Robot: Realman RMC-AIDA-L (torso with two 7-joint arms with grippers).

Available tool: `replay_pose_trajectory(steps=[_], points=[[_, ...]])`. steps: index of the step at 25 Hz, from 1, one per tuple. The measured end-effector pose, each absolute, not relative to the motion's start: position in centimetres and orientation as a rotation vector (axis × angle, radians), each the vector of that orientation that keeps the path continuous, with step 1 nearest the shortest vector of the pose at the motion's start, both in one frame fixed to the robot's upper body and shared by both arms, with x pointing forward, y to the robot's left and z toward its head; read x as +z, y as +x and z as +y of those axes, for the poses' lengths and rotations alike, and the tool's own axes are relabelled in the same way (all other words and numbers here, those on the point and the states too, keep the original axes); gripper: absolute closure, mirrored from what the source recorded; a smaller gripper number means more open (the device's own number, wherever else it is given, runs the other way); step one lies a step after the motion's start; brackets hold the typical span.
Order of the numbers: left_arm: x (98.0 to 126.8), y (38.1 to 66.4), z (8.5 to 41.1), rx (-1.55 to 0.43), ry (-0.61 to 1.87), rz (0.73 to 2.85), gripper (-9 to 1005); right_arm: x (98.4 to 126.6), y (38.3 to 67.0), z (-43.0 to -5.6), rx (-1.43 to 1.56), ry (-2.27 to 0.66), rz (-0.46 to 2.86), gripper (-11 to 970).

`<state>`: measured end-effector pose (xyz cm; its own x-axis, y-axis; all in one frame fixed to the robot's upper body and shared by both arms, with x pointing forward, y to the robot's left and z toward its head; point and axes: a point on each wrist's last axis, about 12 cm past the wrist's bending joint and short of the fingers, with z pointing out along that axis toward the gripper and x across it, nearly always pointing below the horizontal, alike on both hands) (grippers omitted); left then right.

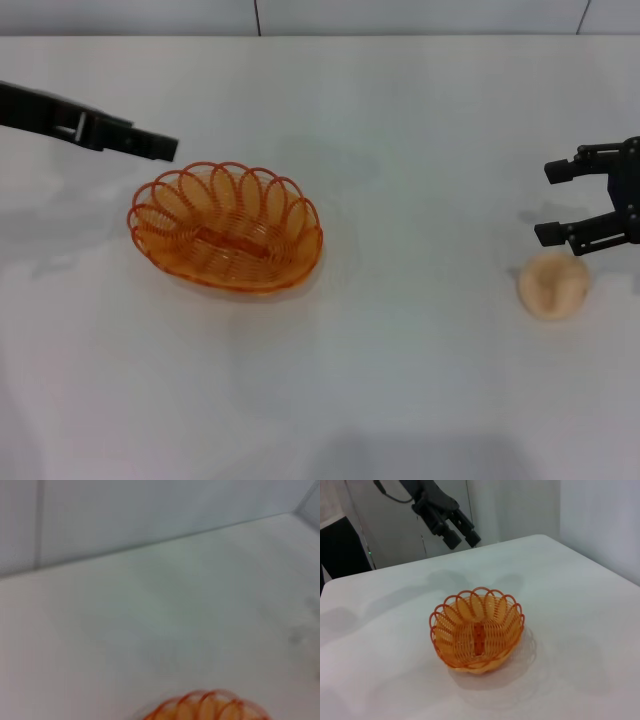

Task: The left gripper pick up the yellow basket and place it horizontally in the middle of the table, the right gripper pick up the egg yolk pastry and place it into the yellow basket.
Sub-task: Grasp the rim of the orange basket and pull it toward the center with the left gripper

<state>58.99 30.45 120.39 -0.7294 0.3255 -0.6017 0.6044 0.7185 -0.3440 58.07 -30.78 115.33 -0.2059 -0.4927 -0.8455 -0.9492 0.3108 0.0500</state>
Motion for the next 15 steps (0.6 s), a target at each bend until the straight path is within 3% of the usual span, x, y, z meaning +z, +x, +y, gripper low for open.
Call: replay_pose_trajectory(steps=[9,15], points=[[119.0,60.3,29.9,-0.514,0.682,2.709,260,115.1,58.2,-30.6,0.755,-1.294,1.829,114],[117.7,60.7,29.0,-0.481,0.689,2.751,269,114.9,58.1,-30.3,0.756,-1.303,1.821,117]])
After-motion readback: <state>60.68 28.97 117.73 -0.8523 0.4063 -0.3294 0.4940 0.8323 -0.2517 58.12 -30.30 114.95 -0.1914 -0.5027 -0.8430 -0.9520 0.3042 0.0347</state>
